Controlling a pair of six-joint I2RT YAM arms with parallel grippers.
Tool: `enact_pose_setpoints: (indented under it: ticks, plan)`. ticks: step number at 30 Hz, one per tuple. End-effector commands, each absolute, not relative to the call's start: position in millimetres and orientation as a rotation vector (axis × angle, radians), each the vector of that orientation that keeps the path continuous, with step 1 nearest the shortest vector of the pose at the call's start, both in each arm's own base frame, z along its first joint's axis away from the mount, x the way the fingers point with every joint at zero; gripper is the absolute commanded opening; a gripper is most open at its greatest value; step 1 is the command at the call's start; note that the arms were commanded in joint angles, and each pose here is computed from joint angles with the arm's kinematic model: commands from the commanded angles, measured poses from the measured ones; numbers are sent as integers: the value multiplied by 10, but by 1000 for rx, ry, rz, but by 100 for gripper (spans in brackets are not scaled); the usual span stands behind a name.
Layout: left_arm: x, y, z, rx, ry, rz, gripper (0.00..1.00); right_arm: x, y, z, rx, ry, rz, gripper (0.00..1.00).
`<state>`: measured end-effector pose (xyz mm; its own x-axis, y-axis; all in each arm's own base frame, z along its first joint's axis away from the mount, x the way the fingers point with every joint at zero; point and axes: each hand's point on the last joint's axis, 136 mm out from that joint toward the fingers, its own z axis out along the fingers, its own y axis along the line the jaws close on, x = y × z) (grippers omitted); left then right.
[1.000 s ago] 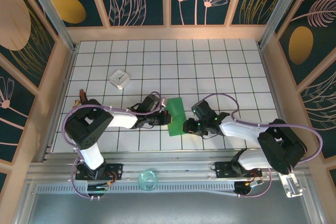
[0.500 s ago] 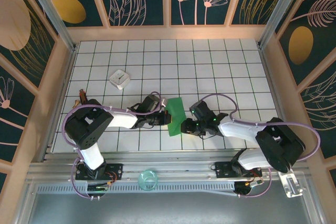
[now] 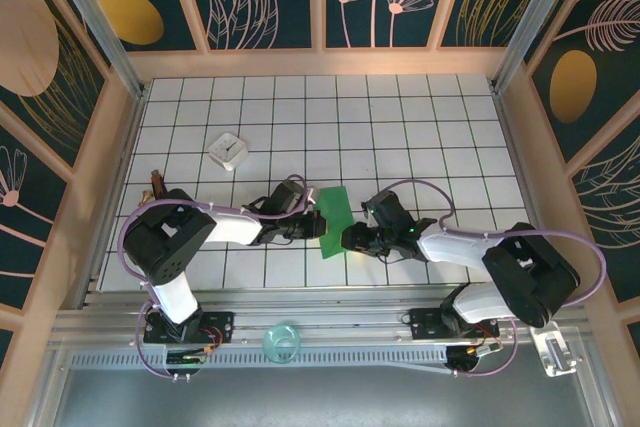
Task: Fold a paper plane with a square sheet of paper (pick it up from the middle)
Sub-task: Turn over the paper at the bottom-center of the table.
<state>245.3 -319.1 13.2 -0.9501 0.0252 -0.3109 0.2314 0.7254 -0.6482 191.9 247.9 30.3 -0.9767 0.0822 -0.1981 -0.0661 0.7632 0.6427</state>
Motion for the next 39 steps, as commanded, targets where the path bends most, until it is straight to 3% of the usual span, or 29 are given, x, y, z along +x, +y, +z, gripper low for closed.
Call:
enact_pose_setpoints:
  ticks: [1,16,24,39]
  plan:
    - [2177,-2948,-225,203,2824,-928,0,2006,2524,467,-45,2641,1099,38]
    - [2177,-2938,-211,195,2826,-924,0,2118,2472,446,-90,2593,1187,39]
    - [2176,-2944,-217,196,2828,-925,0,2014,2307,263,34,2671,1135,23]
    - [2195,-2948,-207,190,2824,-921,0,1946,2294,310,122,2638,1177,12]
